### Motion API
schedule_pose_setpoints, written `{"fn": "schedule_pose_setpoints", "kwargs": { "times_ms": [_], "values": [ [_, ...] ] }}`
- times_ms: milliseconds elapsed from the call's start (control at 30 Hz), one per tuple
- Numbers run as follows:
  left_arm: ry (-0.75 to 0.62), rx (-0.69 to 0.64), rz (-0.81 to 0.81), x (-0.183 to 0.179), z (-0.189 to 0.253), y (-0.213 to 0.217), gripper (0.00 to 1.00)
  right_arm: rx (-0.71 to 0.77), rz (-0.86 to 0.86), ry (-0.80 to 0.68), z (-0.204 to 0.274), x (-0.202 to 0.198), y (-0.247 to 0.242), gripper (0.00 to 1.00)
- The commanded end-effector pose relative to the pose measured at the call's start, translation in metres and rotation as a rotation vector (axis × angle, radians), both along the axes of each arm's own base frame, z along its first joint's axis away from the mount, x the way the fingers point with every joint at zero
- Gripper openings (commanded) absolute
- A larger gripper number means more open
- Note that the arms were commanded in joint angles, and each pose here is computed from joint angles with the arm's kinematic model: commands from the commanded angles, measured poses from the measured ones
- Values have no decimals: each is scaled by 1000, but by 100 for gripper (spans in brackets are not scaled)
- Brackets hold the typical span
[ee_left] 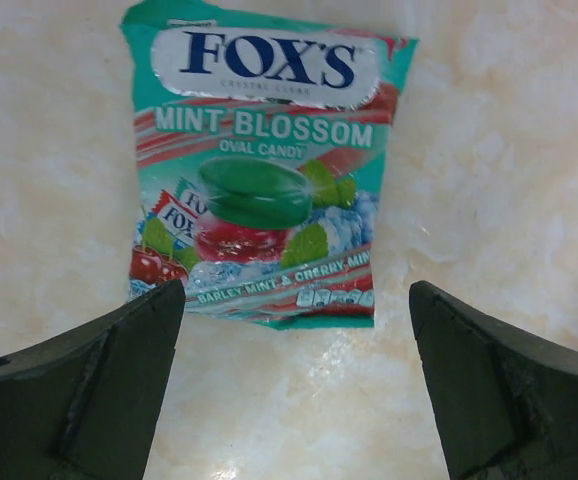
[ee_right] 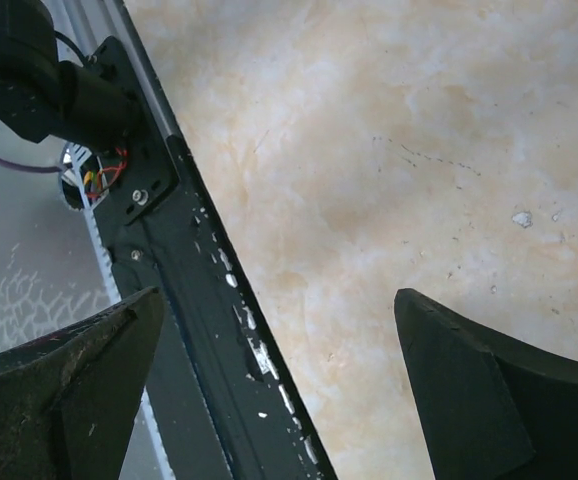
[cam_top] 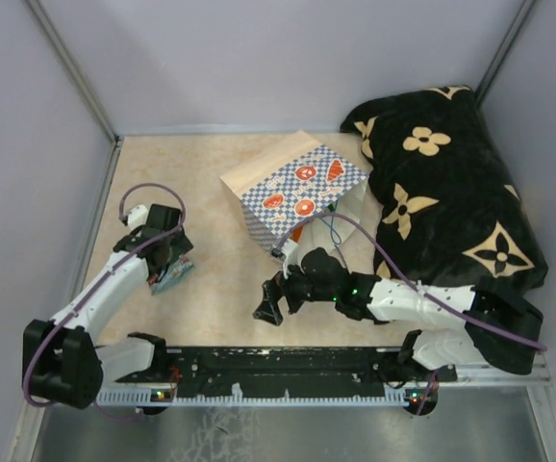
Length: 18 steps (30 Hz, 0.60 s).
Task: Take the snacks out of the paper bag
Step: Move the snack to the corner of the board.
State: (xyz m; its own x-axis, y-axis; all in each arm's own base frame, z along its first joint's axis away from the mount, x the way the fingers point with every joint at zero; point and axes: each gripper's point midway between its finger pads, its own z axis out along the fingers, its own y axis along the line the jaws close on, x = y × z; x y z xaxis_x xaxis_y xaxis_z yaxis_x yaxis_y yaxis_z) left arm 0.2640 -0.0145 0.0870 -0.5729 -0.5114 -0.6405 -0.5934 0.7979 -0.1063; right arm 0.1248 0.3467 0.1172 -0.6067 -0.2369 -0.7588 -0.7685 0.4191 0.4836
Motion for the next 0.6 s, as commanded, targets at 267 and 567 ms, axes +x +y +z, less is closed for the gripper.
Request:
{"fn": "schedule_pose_setpoints", "kwargs": {
  "times_ms": [267,567],
  "values": [
    [90,130,122,23,-40,18,99,-73,-47,-74,-10,7,-30,99],
    [16,62,-72,45,-60,8,94,-64,-48,-63,-17,6,-37,99]
  ]
}}
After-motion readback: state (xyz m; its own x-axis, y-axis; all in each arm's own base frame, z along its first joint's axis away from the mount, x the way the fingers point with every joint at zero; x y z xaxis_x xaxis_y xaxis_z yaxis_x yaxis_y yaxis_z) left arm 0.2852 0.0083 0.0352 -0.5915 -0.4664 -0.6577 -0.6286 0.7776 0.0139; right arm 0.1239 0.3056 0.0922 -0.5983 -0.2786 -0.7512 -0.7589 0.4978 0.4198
